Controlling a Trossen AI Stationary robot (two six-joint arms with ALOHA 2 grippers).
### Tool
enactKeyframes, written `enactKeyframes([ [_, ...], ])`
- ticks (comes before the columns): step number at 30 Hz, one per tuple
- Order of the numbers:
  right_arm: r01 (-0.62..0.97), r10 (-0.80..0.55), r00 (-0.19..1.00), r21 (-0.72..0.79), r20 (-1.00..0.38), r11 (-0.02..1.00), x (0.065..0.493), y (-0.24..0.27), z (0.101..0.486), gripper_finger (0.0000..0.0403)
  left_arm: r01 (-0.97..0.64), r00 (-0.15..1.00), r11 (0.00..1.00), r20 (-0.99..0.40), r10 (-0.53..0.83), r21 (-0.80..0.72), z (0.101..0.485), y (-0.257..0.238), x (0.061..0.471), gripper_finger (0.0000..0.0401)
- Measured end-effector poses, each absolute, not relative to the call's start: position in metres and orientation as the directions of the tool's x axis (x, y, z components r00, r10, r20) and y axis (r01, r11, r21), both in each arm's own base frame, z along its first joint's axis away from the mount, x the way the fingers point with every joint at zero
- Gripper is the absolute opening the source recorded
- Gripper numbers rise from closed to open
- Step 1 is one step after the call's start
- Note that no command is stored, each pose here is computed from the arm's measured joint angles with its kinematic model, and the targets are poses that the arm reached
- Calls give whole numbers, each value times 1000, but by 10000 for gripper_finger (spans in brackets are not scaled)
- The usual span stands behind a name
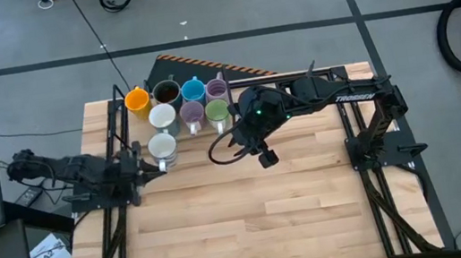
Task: Place coffee mugs
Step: Put the blue patterned mug on the shelf
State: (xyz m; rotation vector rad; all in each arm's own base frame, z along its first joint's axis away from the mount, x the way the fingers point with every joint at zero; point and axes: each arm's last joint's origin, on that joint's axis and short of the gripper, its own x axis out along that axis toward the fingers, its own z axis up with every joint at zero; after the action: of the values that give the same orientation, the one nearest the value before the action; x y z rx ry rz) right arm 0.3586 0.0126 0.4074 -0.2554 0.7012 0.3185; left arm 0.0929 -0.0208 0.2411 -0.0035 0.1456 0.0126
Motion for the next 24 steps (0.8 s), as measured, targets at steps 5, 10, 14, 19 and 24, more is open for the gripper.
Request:
enactKeyframes([
  [5,-380,214,707,-106,-674,919,358,13,406,137,-132,971,991,-200,128,-9,218,-18,95,22],
  [10,-383,217,700,-101,-680,918,357,13,406,137,-208,960,977,-203,194,-49,216,-16,95,22],
  [14,-383,217,697,-99,-684,918,357,13,405,137,-245,954,967,-197,227,-72,216,-15,95,22],
  [19,-384,216,694,-98,-687,918,356,13,405,137,-267,951,952,-202,234,-153,216,-15,94,22],
  [24,-384,216,692,-97,-689,918,356,13,405,137,-284,938,936,-264,226,-207,222,-14,89,22],
])
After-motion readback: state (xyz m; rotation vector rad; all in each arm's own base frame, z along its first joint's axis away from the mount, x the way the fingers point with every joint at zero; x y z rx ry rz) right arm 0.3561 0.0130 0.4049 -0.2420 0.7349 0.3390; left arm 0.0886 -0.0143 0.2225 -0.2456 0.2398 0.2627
